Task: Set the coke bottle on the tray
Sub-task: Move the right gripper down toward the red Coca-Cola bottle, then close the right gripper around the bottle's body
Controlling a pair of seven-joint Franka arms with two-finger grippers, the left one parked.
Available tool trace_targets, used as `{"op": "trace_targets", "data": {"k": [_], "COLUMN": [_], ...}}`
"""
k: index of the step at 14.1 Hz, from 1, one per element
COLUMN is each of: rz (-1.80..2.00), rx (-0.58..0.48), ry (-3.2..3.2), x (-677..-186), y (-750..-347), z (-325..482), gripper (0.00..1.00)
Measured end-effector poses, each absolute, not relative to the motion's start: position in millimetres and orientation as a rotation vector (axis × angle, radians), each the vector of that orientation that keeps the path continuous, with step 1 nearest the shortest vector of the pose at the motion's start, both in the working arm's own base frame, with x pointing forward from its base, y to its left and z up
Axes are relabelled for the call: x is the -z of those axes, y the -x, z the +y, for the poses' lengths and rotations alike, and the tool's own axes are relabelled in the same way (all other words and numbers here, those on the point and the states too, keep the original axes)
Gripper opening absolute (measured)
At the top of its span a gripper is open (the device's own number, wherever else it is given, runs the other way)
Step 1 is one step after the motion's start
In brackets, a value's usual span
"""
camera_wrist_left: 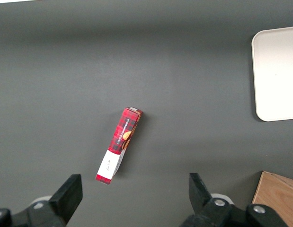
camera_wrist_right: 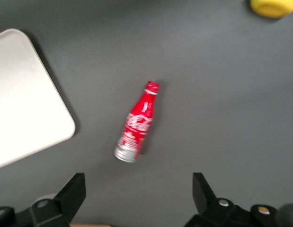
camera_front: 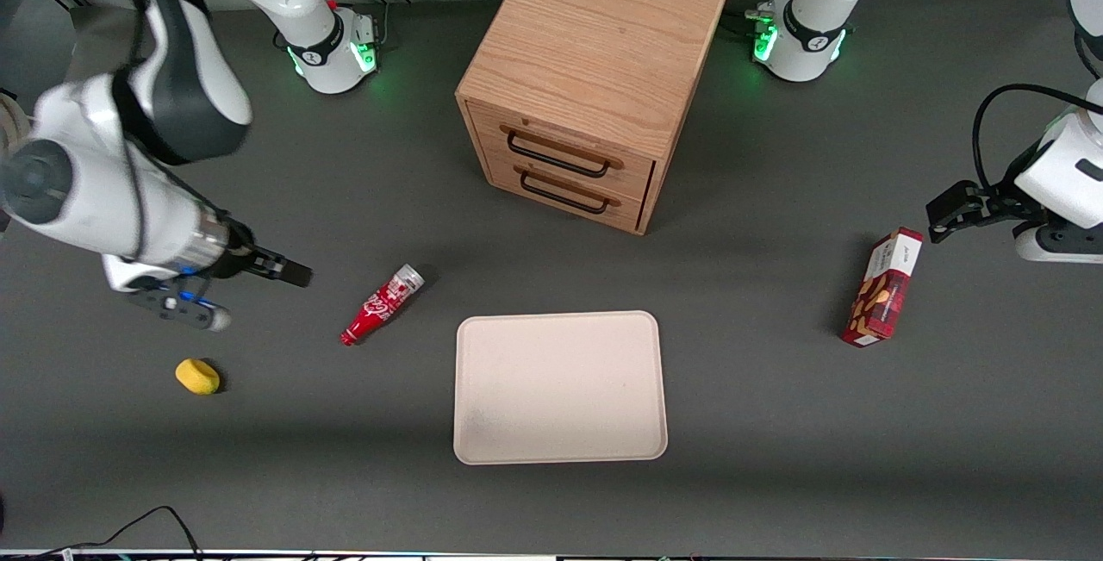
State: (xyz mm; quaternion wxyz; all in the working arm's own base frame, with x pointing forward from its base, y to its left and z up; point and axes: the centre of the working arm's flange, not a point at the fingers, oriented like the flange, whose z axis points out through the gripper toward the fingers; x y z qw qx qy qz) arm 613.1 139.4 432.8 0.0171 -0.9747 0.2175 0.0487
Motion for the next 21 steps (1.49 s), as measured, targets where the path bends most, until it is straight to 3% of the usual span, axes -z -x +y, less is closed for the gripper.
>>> {"op": "trace_targets", "data": {"k": [6,11,18,21], "rz": [0.968,1.171,1.246,1.244], "rx": [-0.154,-0.241,-0.243,-0.242], "ry": [2.938,2.881,2.898,2.904], "x": [-309,-226,-180,-178], "y": [-607,-593,-588,-587], "z": [147,159,166,165], "gripper": [1.00,1.00,0.97,0.62]}}
